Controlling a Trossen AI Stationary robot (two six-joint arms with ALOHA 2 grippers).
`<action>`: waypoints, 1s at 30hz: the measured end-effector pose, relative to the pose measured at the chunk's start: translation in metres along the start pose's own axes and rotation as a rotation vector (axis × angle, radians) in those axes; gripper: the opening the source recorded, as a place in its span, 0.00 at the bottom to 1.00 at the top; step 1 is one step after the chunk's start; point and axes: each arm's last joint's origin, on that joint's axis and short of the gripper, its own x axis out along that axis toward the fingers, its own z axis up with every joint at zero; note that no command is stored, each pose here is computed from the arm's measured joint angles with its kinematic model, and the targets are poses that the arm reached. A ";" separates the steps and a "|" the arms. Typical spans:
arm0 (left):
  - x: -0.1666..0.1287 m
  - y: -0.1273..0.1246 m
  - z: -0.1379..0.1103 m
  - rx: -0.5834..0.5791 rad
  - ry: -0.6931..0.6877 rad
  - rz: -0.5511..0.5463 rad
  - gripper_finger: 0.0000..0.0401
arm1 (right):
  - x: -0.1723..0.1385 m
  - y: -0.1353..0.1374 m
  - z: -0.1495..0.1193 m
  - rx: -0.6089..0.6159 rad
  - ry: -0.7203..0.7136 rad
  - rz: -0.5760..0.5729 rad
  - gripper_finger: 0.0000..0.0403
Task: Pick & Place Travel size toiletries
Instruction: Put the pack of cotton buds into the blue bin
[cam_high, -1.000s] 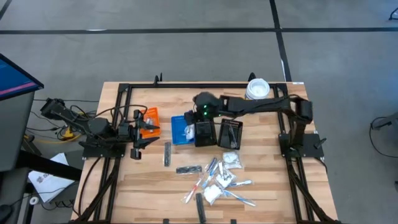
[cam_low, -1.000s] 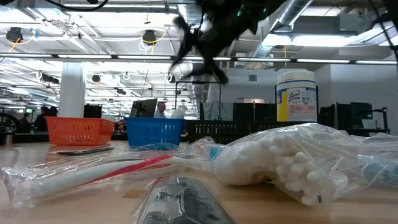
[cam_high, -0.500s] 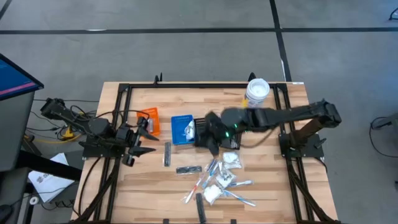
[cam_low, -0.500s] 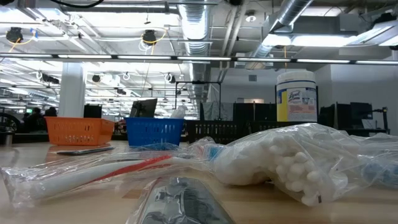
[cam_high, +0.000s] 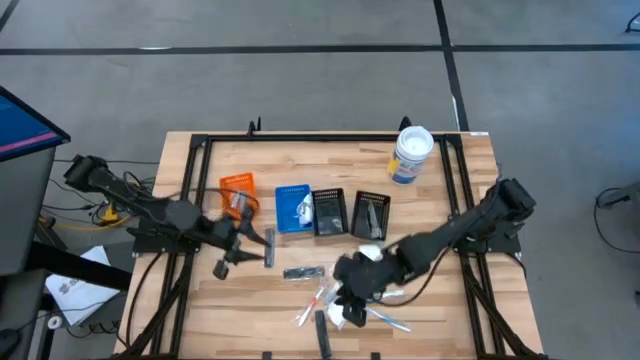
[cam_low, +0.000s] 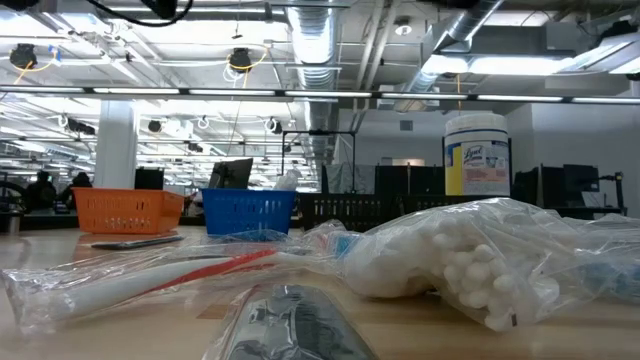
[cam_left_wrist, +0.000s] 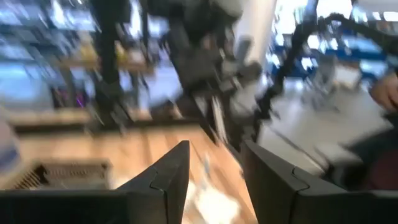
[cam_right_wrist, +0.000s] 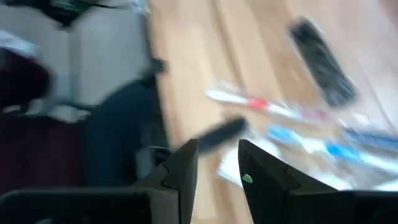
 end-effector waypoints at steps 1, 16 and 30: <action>0.006 0.000 -0.007 -0.014 0.046 -0.006 0.34 | 0.004 0.001 -0.007 0.014 0.005 -0.038 0.26; 0.111 -0.025 -0.069 -0.036 0.478 -0.232 0.25 | -0.010 0.007 -0.071 0.162 0.170 -0.346 0.18; 0.105 -0.044 -0.045 0.051 0.428 -0.301 0.22 | 0.035 -0.007 -0.076 0.345 0.077 -0.218 0.19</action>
